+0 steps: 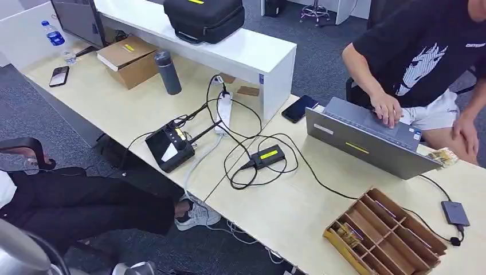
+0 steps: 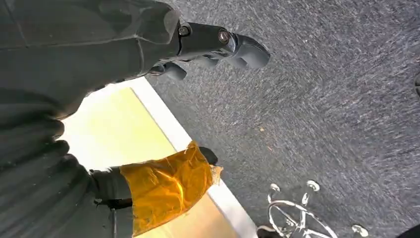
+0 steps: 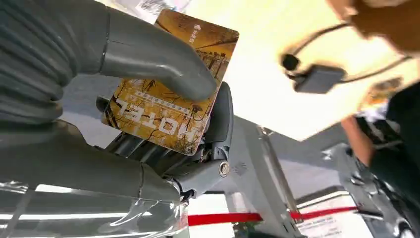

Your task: Pass the card to the sensor for recognition and then transmit it.

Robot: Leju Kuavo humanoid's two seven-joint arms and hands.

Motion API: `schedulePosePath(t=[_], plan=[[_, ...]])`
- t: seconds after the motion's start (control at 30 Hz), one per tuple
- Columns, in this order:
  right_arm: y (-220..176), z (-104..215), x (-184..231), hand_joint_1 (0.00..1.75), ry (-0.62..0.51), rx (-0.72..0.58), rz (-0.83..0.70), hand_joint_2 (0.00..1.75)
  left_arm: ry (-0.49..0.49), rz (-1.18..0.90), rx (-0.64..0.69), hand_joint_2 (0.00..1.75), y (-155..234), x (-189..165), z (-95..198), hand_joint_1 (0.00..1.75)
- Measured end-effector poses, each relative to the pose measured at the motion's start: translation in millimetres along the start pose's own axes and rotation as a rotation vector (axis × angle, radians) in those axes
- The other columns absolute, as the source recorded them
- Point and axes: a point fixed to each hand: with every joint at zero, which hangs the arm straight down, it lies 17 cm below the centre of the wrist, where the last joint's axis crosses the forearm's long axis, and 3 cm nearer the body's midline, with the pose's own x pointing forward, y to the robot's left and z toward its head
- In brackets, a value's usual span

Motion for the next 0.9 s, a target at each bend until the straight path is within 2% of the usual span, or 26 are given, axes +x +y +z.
schedulePosePath(t=[0.43,0.77,0.9], plan=[[23,-3,-23,1.75,0.048,0.087,0.057,1.75,0.007,-0.002,-0.003,1.75,0,-1,0,0.0],[46,-12,-20,1.75,0.023,0.204,0.095,1.75,0.006,0.019,-0.013,1.75,-1,-3,1,0.0],[45,-14,-16,1.75,-0.004,0.204,0.11,1.75,0.008,0.023,-0.014,1.75,-1,-3,1,0.0]])
